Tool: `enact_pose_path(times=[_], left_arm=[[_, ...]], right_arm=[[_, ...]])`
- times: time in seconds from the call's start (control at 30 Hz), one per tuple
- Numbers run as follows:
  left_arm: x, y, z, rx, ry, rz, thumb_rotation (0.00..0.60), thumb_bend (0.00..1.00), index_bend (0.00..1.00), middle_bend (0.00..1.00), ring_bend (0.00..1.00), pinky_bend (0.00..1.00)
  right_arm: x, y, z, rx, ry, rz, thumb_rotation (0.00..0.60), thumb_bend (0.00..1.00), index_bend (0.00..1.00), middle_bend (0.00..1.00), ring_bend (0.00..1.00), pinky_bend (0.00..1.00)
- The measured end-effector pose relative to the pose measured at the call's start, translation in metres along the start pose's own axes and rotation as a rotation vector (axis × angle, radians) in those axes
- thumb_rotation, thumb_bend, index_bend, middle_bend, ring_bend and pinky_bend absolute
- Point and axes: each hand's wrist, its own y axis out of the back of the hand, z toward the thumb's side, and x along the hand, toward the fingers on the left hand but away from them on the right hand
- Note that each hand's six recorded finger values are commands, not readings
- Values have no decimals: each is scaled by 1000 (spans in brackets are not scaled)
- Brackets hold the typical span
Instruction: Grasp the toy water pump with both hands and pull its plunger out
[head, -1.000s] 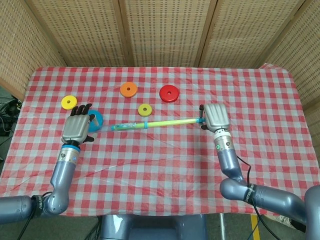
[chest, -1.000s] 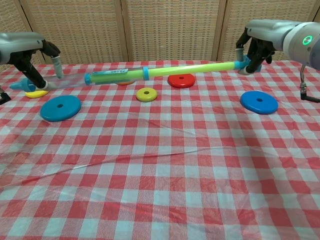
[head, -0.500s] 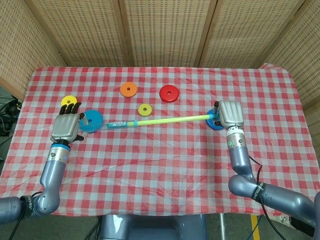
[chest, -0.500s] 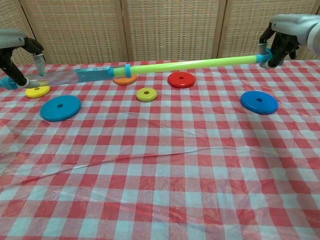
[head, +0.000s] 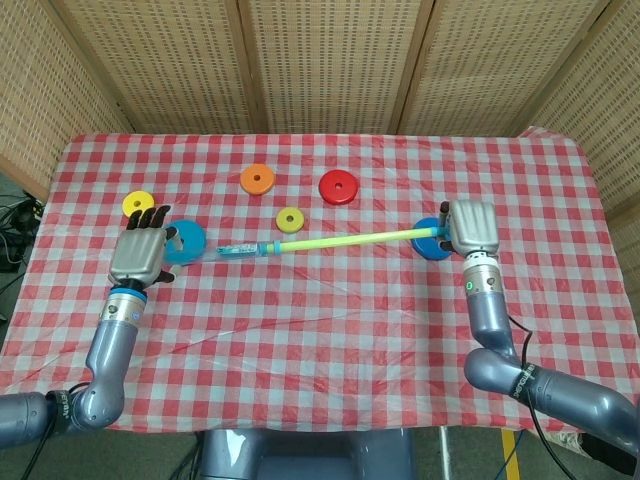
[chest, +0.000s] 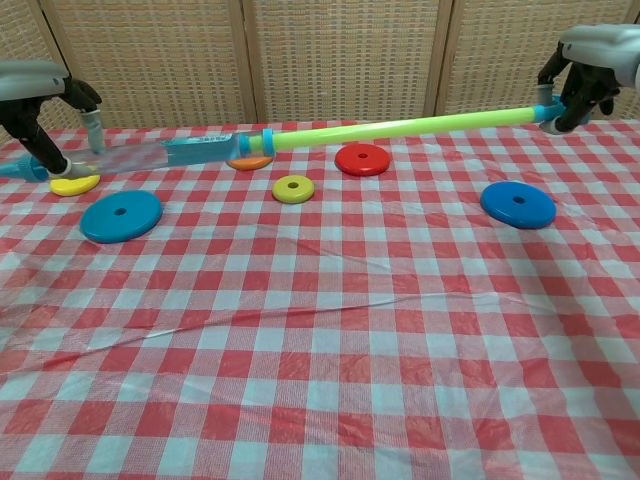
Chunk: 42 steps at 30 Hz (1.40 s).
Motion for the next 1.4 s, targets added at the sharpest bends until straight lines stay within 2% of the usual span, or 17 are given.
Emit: enact_pose_path(times=[0.27, 0.37, 0.43, 0.47, 0.5, 0.63, 0.7, 0.73, 0.8, 0.97, 1.03, 1.13, 1.27, 1.4], left_arm=[[2, -3, 2, 10, 1, -1, 600, 436, 598, 0, 0, 0], [2, -3, 4, 12, -2, 1, 600, 351, 507, 0, 0, 0], [3, -2, 5, 10, -7, 7, 600, 240, 350, 0, 0, 0], [3, -2, 6, 7, -10, 9, 600, 213, 290, 0, 0, 0], [3, -2, 7, 1, -15, 11, 600, 201, 246, 0, 0, 0], [4, -2, 12, -9, -36, 10, 600, 194, 144, 0, 0, 0], [3, -4, 16, -11, -47, 8, 600, 193, 109, 0, 0, 0], [3, -6, 17, -11, -51, 5, 600, 194, 101, 0, 0, 0], [2, -9, 19, -14, -57, 1, 600, 193, 84, 0, 0, 0], [-2, -15, 19, -33, -69, 3, 600, 194, 79, 0, 0, 0], [-5, -15, 18, -43, -76, 13, 600, 193, 79, 0, 0, 0], [-11, -14, 13, -71, -86, 40, 600, 194, 78, 0, 0, 0], [-24, -14, -1, -119, -100, 88, 600, 194, 73, 0, 0, 0], [-43, -18, -21, -114, -139, 139, 600, 186, 12, 0, 0, 0]], right_arm=[[-3, 0, -12, 6, -27, -9, 600, 548, 831, 1000, 944, 655], [-4, 0, -15, 16, -27, -23, 600, 496, 751, 946, 884, 610], [-4, -1, -18, 27, -28, -27, 600, 441, 610, 798, 758, 479], [-4, -1, -19, 32, -29, -25, 600, 420, 523, 689, 673, 389], [-4, -2, -20, 37, -32, -20, 600, 403, 446, 588, 593, 316], [-3, -9, -30, 53, -61, 15, 600, 367, 271, 315, 327, 128], [-2, -12, -35, 56, -79, 36, 600, 358, 227, 226, 237, 85], [-1, -15, -38, 59, -89, 50, 600, 357, 223, 217, 228, 82], [0, -18, -42, 66, -98, 63, 600, 353, 194, 142, 148, 64], [4, -21, -47, 60, -97, 64, 600, 349, 185, 112, 112, 56], [6, -20, -48, 58, -93, 57, 600, 346, 174, 79, 64, 30], [10, -16, -54, 53, -92, 31, 600, 320, 104, 11, 2, 0], [19, -13, -65, 37, -90, 10, 600, 302, 69, 0, 0, 0], [32, -13, -70, 34, -54, -20, 600, 296, 68, 0, 0, 0]])
